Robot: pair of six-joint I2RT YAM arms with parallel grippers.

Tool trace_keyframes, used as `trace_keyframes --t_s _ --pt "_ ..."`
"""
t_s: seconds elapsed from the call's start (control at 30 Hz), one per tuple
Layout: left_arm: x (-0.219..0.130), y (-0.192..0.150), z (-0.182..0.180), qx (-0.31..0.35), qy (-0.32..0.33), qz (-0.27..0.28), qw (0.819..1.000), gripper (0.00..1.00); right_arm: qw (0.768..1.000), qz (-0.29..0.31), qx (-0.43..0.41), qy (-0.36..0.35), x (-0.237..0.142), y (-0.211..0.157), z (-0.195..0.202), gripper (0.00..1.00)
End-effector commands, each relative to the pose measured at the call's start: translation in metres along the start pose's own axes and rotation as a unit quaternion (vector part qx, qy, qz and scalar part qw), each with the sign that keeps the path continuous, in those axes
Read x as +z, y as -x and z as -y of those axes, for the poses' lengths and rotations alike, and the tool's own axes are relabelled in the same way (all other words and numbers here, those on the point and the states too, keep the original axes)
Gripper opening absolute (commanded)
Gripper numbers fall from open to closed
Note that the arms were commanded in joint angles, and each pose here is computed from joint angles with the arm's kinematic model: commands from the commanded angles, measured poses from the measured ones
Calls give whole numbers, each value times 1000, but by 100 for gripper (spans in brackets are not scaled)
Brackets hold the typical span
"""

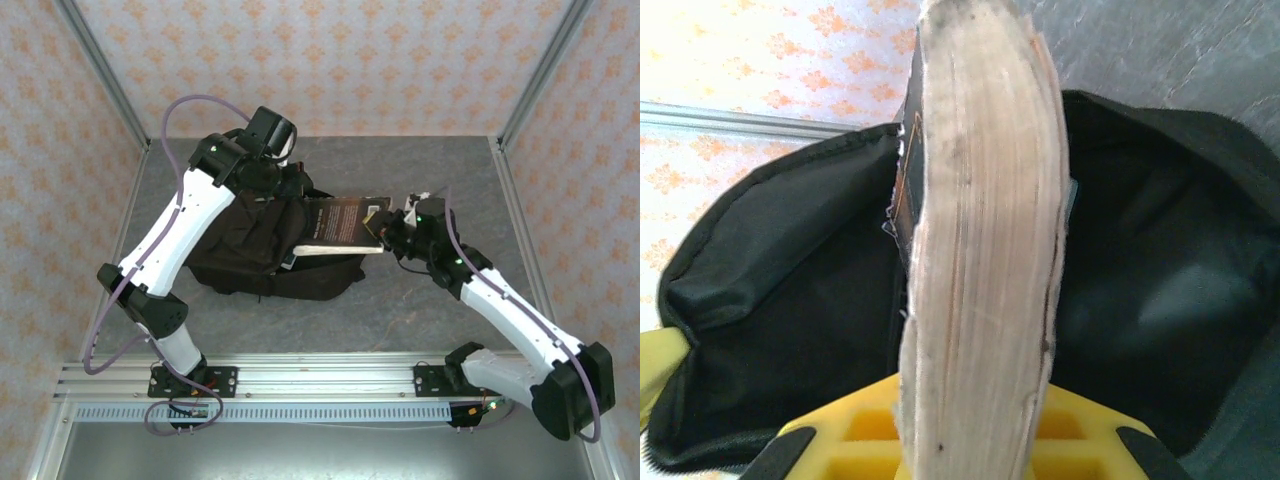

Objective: Pack the student bag

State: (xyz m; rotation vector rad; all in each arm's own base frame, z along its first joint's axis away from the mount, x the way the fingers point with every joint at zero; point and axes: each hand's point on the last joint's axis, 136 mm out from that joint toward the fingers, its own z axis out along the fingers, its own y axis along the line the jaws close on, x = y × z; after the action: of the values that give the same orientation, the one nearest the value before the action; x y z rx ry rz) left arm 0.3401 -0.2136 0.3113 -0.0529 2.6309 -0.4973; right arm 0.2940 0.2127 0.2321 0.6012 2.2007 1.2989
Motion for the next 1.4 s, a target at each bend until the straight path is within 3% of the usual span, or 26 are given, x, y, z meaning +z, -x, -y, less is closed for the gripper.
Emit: trace_keyframes --t_s 0.0,0.23,0.4,0.5,0.63,0.7,0.8,1.0,1.23,1.37 --pt "-37 14 21 3 -65 51 997 0 999 11 -4 51 14 5 -31 0" --pt "-38 10 29 -7 -96 48 994 0 999 -8 -12 39 77 -9 -38 0" --pt "-32 8 31 -11 -103 41 994 0 998 -17 -25 47 139 -43 -55 1" --pt "-29 9 30 -11 -99 44 994 0 998 -41 -24 40 180 -70 -52 32" --pt "-20 8 22 -16 -92 37 995 0 996 -70 -30 41 204 -85 -51 57" --pt "-15 7 17 -18 -85 34 996 0 997 -46 -53 33 191 -75 -47 78" --pt "-10 3 12 -20 -83 28 996 0 994 -17 -103 19 160 -60 -44 89" --pt "8 -6 1 -20 -68 17 997 0 981 50 -182 -47 95 -29 -20 87" --pt "53 -10 4 -34 -69 -18 997 0 951 164 -240 -105 15 12 -6 79" --pt "91 -23 20 -23 -66 -61 996 0 934 209 -269 -111 -26 26 -11 67"
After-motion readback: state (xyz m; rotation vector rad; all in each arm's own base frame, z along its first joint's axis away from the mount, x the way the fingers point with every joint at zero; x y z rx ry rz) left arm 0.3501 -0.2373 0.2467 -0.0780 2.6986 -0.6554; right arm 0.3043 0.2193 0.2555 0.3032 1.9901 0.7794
